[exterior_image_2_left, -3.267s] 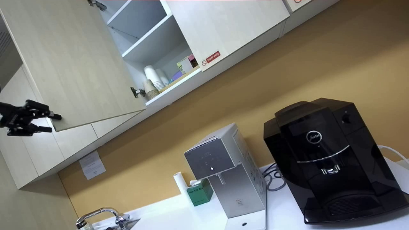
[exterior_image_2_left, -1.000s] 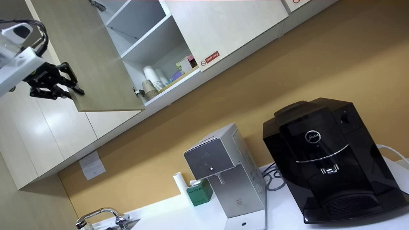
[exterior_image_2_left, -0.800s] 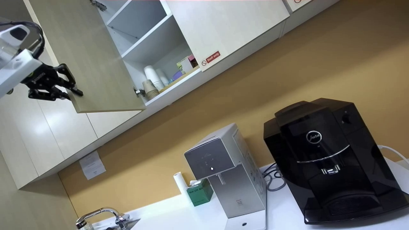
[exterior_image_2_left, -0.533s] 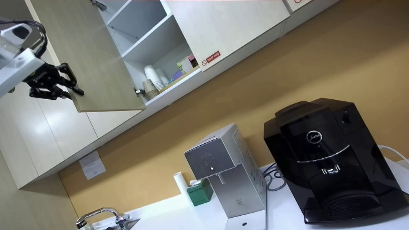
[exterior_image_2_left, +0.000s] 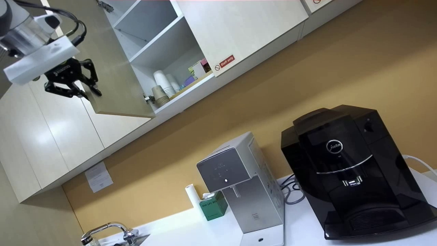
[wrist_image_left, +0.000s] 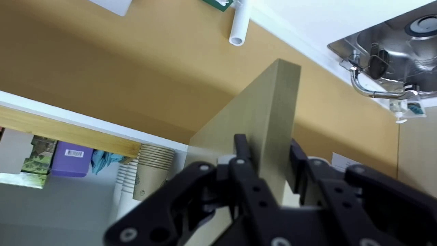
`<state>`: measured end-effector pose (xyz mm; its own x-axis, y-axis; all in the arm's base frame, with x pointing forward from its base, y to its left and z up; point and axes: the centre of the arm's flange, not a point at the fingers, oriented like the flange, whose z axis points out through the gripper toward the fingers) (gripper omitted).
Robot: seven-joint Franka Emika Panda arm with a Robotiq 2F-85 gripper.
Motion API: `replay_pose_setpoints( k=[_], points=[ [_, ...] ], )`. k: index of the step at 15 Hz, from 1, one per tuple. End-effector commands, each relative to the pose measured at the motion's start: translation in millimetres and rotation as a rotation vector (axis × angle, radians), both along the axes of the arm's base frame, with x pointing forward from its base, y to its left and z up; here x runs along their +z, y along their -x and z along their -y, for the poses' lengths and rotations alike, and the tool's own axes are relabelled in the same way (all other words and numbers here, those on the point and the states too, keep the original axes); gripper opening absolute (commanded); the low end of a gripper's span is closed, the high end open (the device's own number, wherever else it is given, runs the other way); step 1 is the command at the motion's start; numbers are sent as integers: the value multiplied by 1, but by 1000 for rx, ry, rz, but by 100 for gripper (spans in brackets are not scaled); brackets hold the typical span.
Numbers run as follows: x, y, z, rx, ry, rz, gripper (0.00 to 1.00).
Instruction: Close the upper kitchen closet
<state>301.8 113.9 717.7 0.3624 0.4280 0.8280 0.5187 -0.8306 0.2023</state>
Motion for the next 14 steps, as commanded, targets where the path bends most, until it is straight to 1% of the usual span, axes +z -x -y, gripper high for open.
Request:
replay_pose_setpoints(
  k=[1, 8, 13, 14],
  points=[
    [29, -48, 13, 173, 20, 9, 7],
    [46, -95, 67, 342, 52, -52, 7],
    [50, -126, 85, 444, 73, -108, 7],
    [18, -86, 124, 315, 58, -146, 29]
  ],
)
